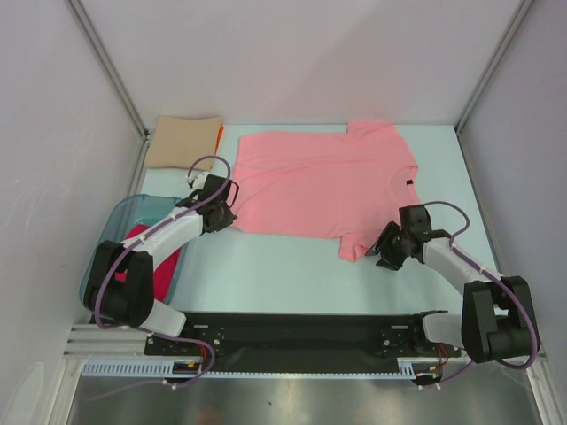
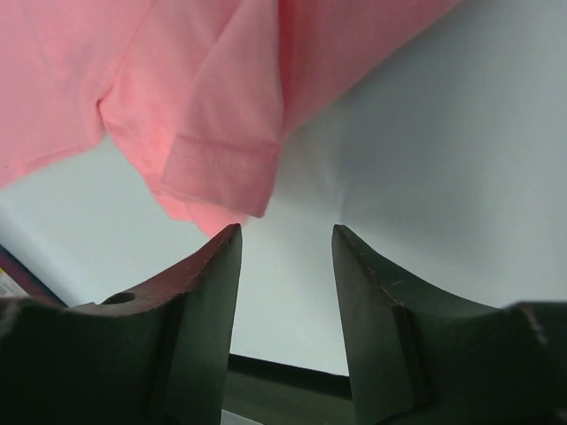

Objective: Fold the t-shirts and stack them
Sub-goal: Flatten the tshirt out

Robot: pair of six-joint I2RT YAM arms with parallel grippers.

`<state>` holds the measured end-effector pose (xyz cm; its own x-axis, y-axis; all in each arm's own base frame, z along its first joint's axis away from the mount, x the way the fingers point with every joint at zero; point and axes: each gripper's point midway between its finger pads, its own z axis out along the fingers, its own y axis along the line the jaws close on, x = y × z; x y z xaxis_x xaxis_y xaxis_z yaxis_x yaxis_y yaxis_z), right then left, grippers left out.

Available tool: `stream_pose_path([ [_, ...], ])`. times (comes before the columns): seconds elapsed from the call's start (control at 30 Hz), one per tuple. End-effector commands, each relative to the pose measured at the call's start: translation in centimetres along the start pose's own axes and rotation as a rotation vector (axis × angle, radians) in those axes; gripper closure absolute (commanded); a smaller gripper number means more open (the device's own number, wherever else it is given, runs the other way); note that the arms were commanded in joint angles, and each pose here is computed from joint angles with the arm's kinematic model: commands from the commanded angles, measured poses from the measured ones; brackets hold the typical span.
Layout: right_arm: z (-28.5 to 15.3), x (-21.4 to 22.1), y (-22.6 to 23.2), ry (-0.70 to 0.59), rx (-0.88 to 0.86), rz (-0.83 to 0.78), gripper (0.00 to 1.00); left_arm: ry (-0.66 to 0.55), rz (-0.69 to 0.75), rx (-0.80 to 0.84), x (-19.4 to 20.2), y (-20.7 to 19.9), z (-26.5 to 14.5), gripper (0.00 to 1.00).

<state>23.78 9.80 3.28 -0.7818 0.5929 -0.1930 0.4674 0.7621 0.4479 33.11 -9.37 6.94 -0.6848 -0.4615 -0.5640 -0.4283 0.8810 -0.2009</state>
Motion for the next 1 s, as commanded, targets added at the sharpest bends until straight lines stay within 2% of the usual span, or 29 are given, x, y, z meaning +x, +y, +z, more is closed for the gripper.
stream_pose_path([
  [0.0, 0.0, -2.0, 2.3, -0.077, -0.100, 0.063, 0.50, -0.037, 0.014, 0.041, -1.3, -1.2, -0.9, 1.00],
  [0.1, -0.4, -2.6, 2.4, -0.108, -0.109, 0.084, 0.52, -0.043, 0.017, 0.039, -1.5, -1.1, -1.0, 1.00],
  [0.27, -1.0, -3.2, 1.4, -0.144, -0.108, 0.143, 0.50, -0.057, 0.018, 0.041, -1.8, -1.1, -1.3, 1.00],
  [0.5, -0.1, -2.7, 1.2, -0.115, -0.135, 0.229, 0.52, -0.044, 0.012, 0.049, -1.5, -1.4, -1.2, 1.00],
  [0.73, 0.2, -3.1, 1.0, -0.145, -0.149, 0.263, 0.61, -0.050, 0.010, 0.051, -1.6, -1.2, -1.4, 1.00],
  [0.97, 0.5, -3.6, 1.5, -0.152, -0.172, 0.270, 0.65, -0.057, 0.009, 0.055, -1.7, -1.2, -1.7, 0.99],
])
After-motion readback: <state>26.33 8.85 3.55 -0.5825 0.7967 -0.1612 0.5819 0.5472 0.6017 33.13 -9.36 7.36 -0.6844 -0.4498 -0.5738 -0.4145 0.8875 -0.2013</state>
